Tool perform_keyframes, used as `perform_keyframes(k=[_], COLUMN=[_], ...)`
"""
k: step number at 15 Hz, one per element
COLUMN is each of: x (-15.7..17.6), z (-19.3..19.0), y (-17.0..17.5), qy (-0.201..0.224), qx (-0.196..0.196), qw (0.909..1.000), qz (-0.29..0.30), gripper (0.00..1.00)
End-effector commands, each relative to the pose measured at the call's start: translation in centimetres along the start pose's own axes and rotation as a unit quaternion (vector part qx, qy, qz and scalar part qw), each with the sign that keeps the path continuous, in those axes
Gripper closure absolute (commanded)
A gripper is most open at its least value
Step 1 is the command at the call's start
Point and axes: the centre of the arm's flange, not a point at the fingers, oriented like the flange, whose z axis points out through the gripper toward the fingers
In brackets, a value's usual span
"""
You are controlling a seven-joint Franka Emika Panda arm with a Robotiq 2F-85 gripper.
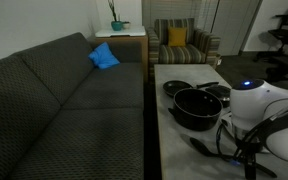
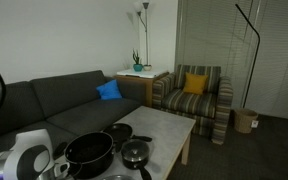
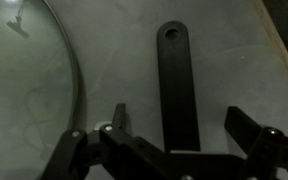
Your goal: Use the big spoon to stir the big pot
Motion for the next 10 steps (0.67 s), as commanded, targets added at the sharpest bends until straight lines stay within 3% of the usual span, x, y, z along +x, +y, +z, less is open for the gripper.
perform_keyframes(k=[1, 6, 10], x=[0.2, 0.1, 1.0], z=[0.3, 1.8, 3.0], y=[-2.5, -1.5, -1.0], qy=[0.004, -0.011, -0.011], qx=[0.02, 0.005, 0.012], qw=[0.9998, 0.9998, 0.9998], qz=[0.0, 0.014, -0.007], gripper=[0.0, 0.0, 0.0])
